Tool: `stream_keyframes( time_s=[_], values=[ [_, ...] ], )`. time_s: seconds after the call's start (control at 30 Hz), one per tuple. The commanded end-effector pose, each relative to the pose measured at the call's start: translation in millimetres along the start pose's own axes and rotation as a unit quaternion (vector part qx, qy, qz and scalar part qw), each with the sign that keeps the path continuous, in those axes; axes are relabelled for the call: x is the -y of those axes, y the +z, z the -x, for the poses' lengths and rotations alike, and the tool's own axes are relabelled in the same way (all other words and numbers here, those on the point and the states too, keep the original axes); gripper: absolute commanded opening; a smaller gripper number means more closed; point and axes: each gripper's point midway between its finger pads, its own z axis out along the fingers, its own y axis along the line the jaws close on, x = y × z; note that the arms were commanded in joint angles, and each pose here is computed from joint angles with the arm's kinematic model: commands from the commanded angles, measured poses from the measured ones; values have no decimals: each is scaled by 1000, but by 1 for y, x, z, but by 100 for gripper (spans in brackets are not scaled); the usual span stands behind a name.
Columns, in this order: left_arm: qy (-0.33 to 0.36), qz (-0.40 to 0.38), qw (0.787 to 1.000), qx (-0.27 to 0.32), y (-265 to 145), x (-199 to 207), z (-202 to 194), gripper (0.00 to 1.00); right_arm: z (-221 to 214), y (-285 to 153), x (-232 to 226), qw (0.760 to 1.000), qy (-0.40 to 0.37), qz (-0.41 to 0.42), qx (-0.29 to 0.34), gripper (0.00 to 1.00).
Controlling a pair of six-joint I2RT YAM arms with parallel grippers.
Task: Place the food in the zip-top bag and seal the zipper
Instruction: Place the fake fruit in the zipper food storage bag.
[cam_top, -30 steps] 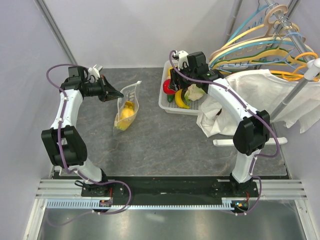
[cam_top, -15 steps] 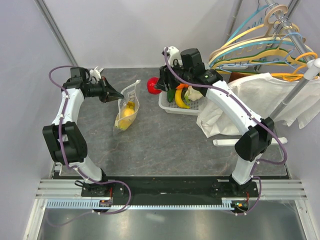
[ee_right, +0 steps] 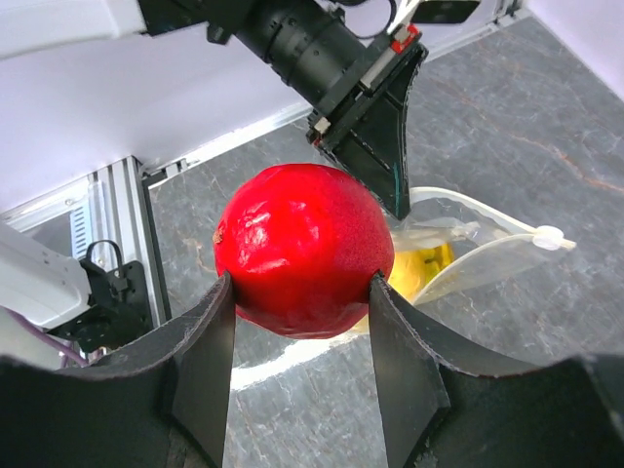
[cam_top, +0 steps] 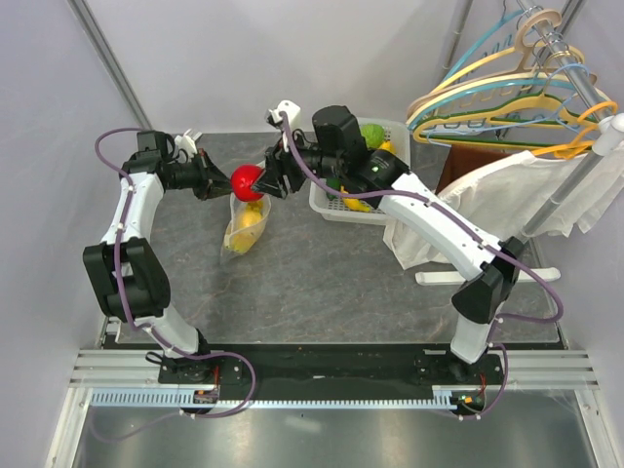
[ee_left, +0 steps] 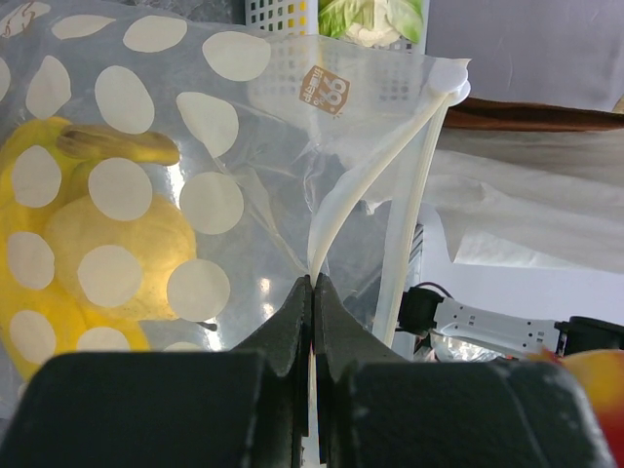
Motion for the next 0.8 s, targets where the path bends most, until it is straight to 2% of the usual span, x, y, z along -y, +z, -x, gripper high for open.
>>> stream_keyframes(
  time_s=[0.0,0.17,0.33,0.53,0.6,0.77],
  values=[
    [27,-19,999,16,-12,24,4,2,-12,25,15,1000,1,-16,-4,32],
    [27,-28,999,14,-14,29,3,2,-45,44,33,999,4,-34,-37,31],
    [27,-31,999,13,-15,31,1,2,-73,51,59,994,2,-88,-66,31],
    [28,-33,999,14,-17,34,1,2,-71,43,91,979,7,-192,-66,31],
    [28,-36,999,12,-17,35,1,2,-70,40,98,973,6,-219,-67,35],
    [26,-42,999,9,-16,36,2,2,-86,51,95,973,16,-217,-82,36]
  ],
)
